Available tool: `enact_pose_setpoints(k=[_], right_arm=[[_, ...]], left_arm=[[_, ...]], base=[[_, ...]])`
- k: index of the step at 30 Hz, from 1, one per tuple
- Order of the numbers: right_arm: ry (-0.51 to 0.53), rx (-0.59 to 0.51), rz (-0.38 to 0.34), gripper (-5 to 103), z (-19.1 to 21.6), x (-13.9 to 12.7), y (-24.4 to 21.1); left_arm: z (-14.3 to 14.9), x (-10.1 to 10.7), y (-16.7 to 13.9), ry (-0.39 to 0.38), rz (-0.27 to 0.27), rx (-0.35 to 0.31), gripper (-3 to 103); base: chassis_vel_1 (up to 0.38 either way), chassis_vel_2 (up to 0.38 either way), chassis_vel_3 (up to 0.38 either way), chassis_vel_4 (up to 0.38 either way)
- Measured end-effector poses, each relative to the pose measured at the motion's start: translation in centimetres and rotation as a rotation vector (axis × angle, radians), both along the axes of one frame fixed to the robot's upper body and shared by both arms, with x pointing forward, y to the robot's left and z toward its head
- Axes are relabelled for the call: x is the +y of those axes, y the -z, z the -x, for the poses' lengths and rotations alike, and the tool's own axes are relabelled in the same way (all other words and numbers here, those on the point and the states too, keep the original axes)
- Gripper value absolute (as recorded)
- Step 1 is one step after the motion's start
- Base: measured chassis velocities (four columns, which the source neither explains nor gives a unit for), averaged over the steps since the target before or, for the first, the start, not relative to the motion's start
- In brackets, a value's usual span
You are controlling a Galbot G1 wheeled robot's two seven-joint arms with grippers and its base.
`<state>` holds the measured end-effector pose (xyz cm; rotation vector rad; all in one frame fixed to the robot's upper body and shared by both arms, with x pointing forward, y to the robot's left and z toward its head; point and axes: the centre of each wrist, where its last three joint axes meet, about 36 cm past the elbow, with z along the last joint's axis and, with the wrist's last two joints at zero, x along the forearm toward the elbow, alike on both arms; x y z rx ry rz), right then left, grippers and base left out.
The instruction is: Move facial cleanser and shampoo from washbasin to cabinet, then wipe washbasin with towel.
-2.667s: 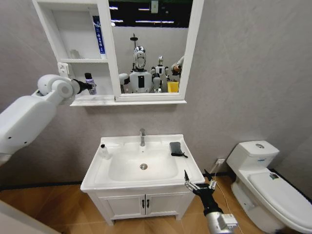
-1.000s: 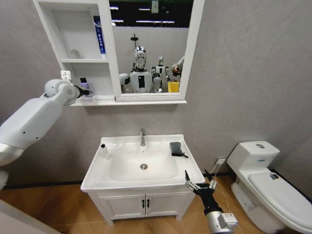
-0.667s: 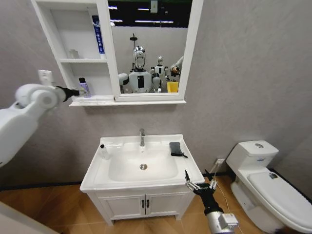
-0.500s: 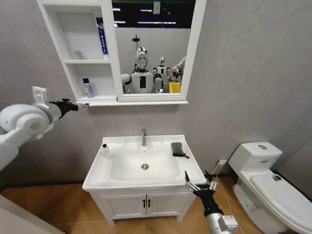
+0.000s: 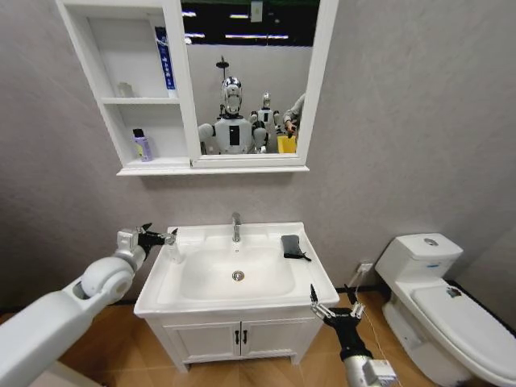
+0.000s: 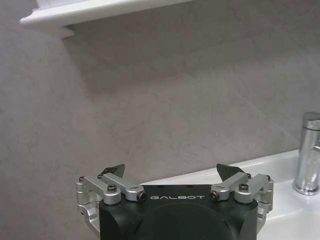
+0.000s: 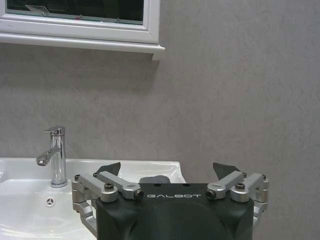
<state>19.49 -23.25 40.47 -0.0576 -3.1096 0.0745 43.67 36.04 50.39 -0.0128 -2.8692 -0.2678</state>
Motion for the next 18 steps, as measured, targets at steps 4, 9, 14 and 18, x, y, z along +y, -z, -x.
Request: enact_pose_setpoints(k=[4,9,14,18], right_arm=[[0.001,0.008,0.008,100,-0.1,-0.3,0.4],[0.002,0.016,0.011,100,0.0,-0.4,0.6],[0.001,0.024,0.014,100,0.0,-0.5,0.8],[0.001,0.029,0.016,100,0.0,-0.5,1.1]], left_arm=[[-0.4,0.7,3.0,-0.045,0.023,0.013,100],[-0.4,1.0,6.6,-0.059,0.017,0.036,100],[0.1,0.9,8.3,-0.066,0.031,0.065,100],[0.1,-0.1,9.8,-0.059,0.058,0.092,100]], base=[[0.0,0.0,0.0,0.0],[0.0,0.0,0.0,0.0],[0.0,0.0,0.0,0.0],[0.0,0.0,0.0,0.0]])
